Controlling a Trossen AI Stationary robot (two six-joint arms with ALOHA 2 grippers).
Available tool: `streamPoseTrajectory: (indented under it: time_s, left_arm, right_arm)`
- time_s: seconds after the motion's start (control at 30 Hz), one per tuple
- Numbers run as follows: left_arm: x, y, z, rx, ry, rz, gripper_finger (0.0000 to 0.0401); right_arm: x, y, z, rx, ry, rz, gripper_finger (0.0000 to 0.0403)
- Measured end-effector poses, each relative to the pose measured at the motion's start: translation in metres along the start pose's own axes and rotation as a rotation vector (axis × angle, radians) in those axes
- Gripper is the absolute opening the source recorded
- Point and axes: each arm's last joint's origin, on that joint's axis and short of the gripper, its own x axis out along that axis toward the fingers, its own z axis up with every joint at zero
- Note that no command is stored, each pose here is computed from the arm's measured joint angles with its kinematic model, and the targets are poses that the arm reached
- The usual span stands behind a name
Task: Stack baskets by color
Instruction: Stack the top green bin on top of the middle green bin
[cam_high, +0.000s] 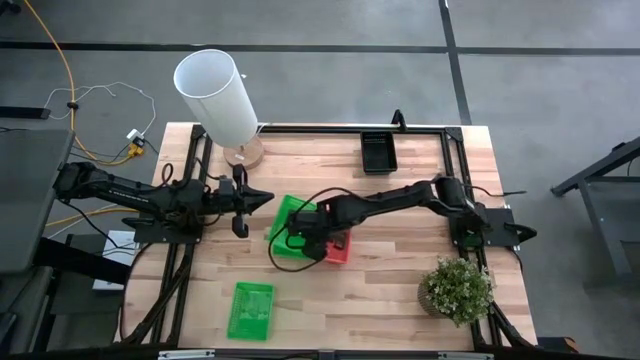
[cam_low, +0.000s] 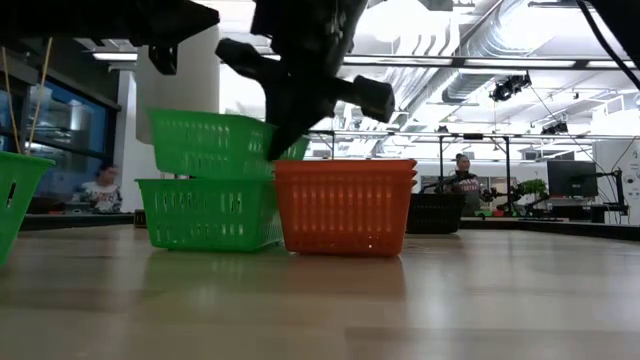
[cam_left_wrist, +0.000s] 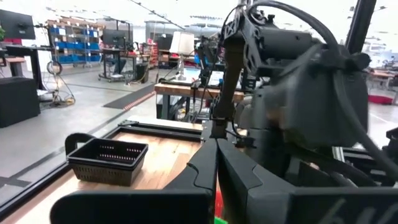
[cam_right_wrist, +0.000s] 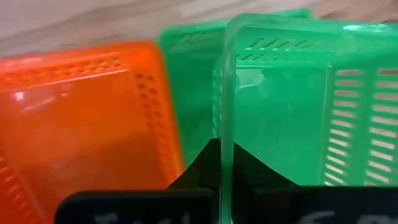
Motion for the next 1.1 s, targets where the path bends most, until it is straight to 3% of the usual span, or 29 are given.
streamPoseTrajectory:
  time_s: [0.4,0.87,1.1]
  left_arm:
    - [0.0000,0.0002,-0.0021,0.007,0.021,0.003,0.0000]
    - [0.0000,0.0003,-0.0021,0.005,0.021,0.006,0.0000]
    - [0.0000,0.0003,-0.0021,-0.002,0.021,0.006,0.0000]
  right_arm:
    - [0.0029,0.0080,-0.0026,-0.113,-0.047,0.089,0.0000]
    - [0.0029,0.0078,-0.0018,-0.045,-0.067,0.093,0.0003]
    - [0.0030,0.0040,-0.0005,0.033,-0.069,0.052,0.0054]
